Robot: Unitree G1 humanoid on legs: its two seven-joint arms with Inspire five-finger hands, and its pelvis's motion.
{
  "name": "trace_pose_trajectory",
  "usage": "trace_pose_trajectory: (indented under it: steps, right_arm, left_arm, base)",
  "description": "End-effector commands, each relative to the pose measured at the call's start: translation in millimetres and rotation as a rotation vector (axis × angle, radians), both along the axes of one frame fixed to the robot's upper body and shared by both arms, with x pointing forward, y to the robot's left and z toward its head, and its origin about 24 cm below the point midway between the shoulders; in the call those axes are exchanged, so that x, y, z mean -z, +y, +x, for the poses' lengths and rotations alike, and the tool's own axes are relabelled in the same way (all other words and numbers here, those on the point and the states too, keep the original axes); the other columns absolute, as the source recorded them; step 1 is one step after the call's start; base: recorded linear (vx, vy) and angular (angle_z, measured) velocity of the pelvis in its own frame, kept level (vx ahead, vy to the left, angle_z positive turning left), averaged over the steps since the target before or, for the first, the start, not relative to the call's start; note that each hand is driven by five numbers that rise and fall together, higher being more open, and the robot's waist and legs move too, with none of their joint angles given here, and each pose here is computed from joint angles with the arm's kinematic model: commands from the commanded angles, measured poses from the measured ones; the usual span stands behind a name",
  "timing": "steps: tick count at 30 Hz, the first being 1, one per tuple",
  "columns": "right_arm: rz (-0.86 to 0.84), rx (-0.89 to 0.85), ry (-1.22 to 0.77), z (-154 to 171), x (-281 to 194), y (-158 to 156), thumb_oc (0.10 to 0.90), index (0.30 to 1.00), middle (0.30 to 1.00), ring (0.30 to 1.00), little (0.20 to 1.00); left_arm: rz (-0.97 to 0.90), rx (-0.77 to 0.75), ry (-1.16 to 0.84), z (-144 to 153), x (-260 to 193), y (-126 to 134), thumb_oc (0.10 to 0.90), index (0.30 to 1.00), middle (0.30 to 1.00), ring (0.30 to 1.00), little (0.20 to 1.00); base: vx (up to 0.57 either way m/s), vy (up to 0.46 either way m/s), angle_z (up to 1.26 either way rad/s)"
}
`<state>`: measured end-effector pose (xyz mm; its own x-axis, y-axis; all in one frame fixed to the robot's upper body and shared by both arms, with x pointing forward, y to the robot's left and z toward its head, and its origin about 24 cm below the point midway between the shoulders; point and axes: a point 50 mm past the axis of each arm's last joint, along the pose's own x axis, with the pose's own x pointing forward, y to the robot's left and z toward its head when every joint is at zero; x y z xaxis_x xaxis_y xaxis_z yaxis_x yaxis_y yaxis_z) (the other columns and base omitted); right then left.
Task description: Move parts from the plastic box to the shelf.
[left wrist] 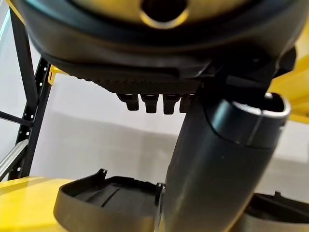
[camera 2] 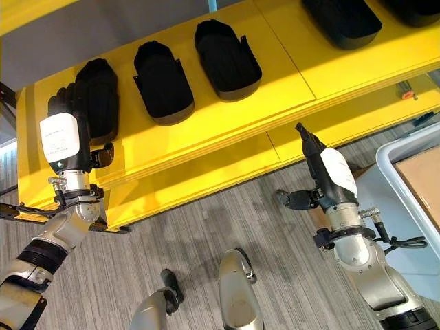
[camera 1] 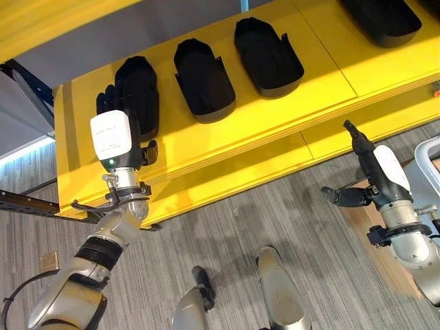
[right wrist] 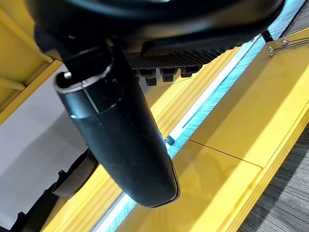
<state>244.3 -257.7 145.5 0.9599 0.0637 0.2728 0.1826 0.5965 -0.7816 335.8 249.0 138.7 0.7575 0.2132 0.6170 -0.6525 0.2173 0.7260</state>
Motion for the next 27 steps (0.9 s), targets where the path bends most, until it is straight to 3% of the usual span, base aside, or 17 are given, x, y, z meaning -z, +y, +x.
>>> trace_pose_trajectory:
  steps: [1,27]
  right_arm:
    - [-0.011,-0.066,-0.233,9,-45,9,0.900,1.000,1.000,1.000,1.000]
    - [-0.015,-0.063,-0.254,12,-55,7,0.900,1.000,1.000,1.000,1.000]
  left_arm:
    - [-0.009,-0.075,-0.126,5,-36,17,0.900,1.000,1.000,1.000,1.000]
    - [-0.058,-0.104,0.080,11,-9,24,0.900,1.000,1.000,1.000,1.000]
  base:
    - [0.00,0.000,0.00]
    - [0.00,0.000,0.00]
